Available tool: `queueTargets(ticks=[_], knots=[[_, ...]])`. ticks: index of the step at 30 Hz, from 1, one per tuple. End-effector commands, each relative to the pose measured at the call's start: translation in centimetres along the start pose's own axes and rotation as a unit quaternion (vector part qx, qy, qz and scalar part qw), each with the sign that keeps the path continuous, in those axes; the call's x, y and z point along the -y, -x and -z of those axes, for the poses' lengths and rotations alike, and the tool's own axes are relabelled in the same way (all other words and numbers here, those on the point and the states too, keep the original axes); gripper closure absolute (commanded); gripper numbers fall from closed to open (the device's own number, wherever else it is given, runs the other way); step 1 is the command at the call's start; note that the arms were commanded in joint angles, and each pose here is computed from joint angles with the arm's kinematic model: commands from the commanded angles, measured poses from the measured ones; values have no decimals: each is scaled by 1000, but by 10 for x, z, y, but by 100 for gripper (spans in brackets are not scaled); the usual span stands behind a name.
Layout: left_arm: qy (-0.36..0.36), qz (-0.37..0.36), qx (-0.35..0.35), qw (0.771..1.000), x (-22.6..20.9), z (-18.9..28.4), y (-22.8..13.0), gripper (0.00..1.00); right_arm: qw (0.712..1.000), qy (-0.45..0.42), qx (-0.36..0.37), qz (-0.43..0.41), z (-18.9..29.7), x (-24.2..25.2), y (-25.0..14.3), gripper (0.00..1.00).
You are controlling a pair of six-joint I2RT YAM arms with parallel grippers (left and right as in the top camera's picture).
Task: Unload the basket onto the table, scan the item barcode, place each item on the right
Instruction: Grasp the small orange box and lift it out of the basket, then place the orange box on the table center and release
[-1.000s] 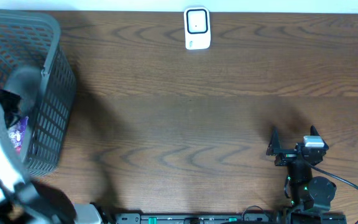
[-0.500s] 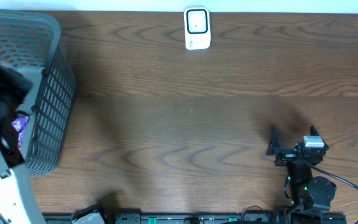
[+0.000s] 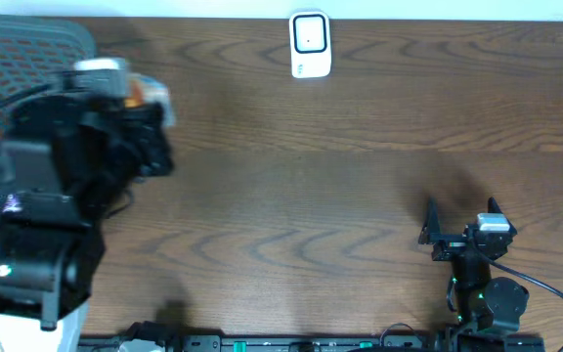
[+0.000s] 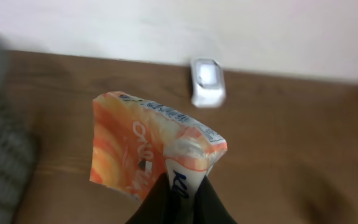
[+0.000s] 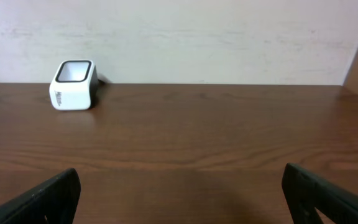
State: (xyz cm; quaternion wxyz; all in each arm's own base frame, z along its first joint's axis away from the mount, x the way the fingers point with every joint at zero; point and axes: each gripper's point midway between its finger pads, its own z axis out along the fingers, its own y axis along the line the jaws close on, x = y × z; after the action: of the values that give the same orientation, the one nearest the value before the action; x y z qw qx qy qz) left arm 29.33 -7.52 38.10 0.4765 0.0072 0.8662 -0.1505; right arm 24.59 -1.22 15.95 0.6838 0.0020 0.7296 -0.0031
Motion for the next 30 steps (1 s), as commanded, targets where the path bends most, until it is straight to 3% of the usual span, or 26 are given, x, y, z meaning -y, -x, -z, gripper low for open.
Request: queueTargets(ticks=[1,9,16,22,26,30], knots=[[-25,-49,-78,995,17,-36,-36,93,1000,-5,0,-6,0,3,0,1],[-20,-50,-260,964,34,-125,-121,93,1000,-5,0,-6,0,3,0,1],[7,-56,-369,928,27,-184,-186,92,1000,-5,0,-6,0,3,0,1],[22,-54,-411,910,18,-198,-212,26,1000,-5,0,-6,0,3,0,1],[22,-47,-394,918,16,-190,-192,21,1000,-5,0,-6,0,3,0,1],[23,-31,-348,937,11,-171,-148,16,1000,-5,0,-6,0,3,0,1]])
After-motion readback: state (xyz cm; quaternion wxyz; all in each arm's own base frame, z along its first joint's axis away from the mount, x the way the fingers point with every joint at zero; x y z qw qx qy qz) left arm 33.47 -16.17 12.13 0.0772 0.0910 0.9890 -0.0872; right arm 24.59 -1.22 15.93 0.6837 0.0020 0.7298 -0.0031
